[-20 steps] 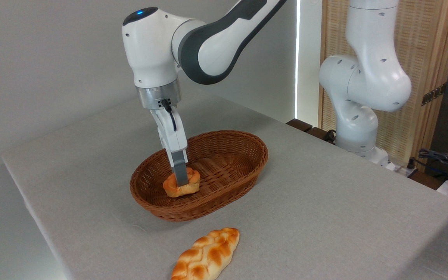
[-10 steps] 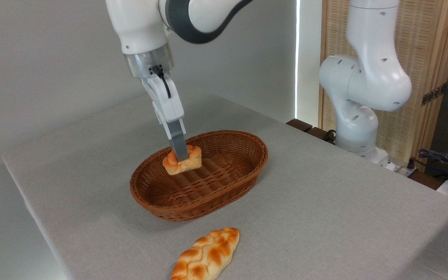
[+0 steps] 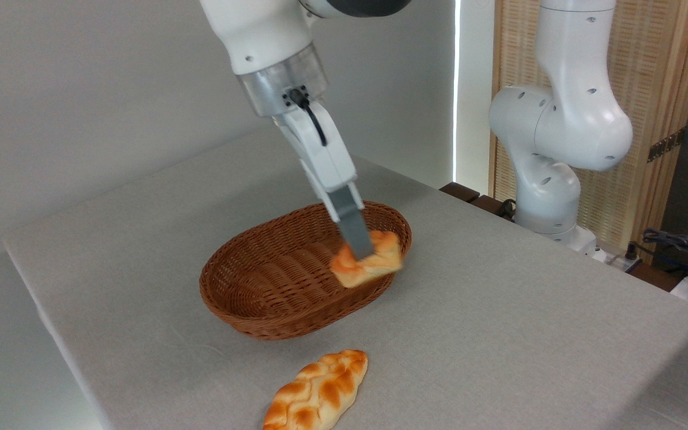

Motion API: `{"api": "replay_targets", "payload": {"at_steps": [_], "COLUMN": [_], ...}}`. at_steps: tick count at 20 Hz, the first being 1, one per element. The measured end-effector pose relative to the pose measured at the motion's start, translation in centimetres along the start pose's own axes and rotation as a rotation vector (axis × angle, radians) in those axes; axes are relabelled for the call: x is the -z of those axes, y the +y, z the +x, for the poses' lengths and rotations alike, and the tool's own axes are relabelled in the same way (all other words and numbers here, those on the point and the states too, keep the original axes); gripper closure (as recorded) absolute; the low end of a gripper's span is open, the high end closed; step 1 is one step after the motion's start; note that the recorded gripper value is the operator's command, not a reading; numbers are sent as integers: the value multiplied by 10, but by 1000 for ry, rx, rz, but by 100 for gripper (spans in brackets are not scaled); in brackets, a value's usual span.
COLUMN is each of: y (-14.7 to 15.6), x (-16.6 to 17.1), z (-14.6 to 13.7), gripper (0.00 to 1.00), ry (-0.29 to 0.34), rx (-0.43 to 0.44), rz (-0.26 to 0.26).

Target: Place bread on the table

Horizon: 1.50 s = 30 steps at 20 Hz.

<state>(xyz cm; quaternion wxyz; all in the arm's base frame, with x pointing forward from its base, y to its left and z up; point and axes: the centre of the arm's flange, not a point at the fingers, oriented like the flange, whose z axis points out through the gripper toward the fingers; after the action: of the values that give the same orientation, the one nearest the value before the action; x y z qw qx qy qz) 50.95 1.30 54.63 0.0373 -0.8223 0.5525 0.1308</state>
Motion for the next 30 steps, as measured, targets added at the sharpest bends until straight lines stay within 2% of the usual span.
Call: {"api": "replay_targets", "payload": {"at_steps": [1, 4, 6, 8, 9, 10, 19, 21, 23, 25, 27, 30], "y": [-2, -9, -13, -12, -11, -9, -6, -7, -10, -14, -15, -10], "x": [-6, -32, -57, -83, -91, -99, -103, -96, -71, -28, 13, 62], "z": [-9, -35, -41, -33, -29, -24, -19, -18, -16, -19, -24, -16], "gripper": [81, 35, 24, 17, 6, 0, 0, 0, 0, 0, 0, 0], "ry": [-30, -55, -56, -60, -63, -68, -48, -12, 84, 189, 255, 326], "rx": [-34, -78, -86, -102, -111, -119, -123, -108, -19, 142, 259, 347], "rz": [-14, -66, -94, -115, -123, -133, -142, -132, -107, -63, -12, 46]}}
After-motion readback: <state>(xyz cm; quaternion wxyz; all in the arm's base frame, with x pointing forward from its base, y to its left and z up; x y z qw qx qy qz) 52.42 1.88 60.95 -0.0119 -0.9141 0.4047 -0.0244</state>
